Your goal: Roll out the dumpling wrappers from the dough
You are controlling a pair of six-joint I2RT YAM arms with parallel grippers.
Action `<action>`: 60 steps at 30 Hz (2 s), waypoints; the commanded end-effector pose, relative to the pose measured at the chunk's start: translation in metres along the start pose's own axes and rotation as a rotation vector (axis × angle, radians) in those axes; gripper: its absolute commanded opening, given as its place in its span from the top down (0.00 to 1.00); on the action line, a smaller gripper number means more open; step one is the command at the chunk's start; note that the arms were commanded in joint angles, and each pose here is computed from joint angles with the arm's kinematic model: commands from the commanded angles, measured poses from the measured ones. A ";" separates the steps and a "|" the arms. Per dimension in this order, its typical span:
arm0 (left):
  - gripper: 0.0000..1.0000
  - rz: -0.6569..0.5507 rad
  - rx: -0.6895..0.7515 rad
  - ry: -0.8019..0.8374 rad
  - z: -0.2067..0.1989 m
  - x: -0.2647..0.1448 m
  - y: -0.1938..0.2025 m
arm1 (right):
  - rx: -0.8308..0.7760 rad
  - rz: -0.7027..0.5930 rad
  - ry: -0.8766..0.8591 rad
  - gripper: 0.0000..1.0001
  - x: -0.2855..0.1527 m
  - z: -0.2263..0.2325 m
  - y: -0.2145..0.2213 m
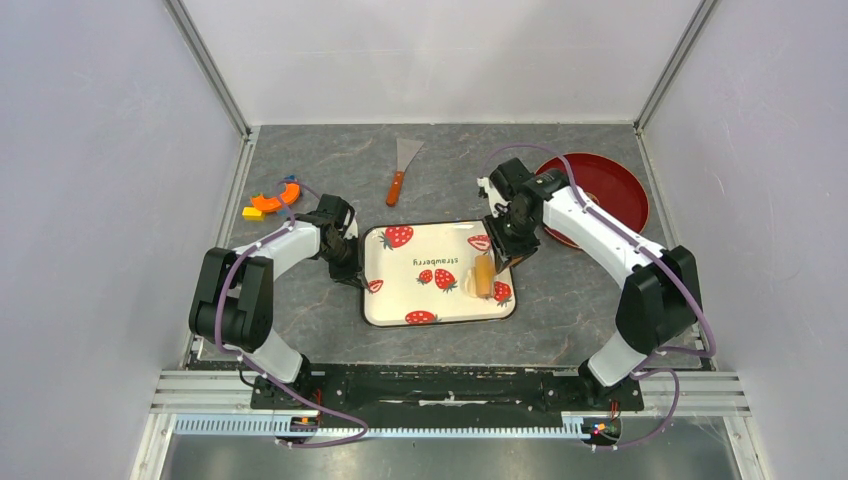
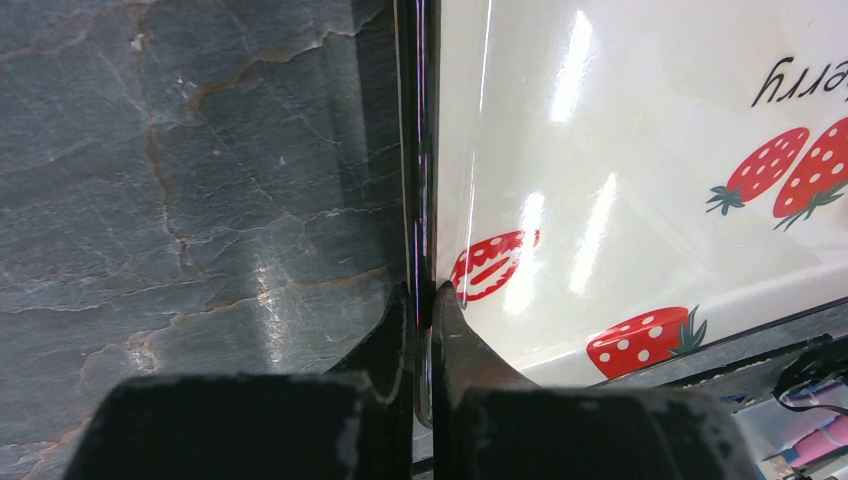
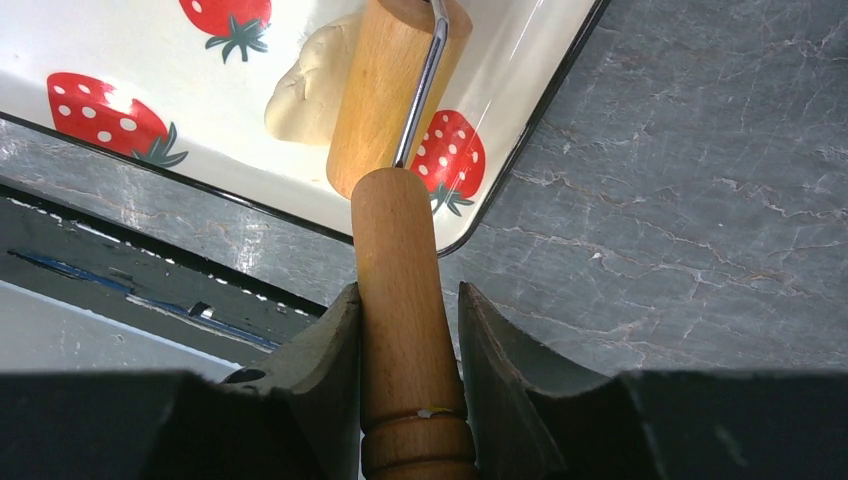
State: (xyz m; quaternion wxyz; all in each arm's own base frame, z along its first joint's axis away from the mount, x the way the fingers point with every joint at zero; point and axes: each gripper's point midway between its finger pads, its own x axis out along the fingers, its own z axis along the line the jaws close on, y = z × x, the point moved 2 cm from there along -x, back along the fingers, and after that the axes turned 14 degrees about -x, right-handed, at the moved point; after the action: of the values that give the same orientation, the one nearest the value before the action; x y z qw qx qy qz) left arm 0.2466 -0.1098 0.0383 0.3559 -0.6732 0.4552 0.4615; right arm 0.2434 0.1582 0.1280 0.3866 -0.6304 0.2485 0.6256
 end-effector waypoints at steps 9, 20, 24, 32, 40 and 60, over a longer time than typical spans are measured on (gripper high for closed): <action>0.98 -0.048 0.033 -0.156 0.029 -0.003 -0.011 | -0.033 0.308 0.300 1.00 0.029 -0.069 0.051; 0.98 -0.049 0.032 -0.150 0.029 -0.002 -0.009 | -0.025 0.227 0.274 1.00 0.018 -0.066 0.029; 0.98 -0.043 0.032 -0.145 0.028 -0.002 -0.009 | -0.043 0.105 0.202 1.00 0.010 -0.055 0.005; 0.98 -0.041 0.037 -0.142 0.027 -0.001 -0.009 | -0.075 -0.132 0.074 1.00 -0.020 -0.031 -0.043; 0.98 -0.041 0.041 -0.132 0.025 -0.002 -0.009 | -0.182 -0.214 0.004 1.00 -0.029 -0.005 -0.067; 0.98 -0.061 0.077 -0.116 0.018 -0.014 -0.015 | -0.324 -0.414 -0.167 1.00 -0.067 0.067 -0.127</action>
State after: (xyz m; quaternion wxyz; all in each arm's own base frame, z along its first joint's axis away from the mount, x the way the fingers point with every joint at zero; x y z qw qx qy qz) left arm 0.2473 -0.1001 0.0401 0.3715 -0.6636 0.4440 0.4737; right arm 0.2896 0.2462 0.1755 0.3702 -0.6766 0.0678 0.6329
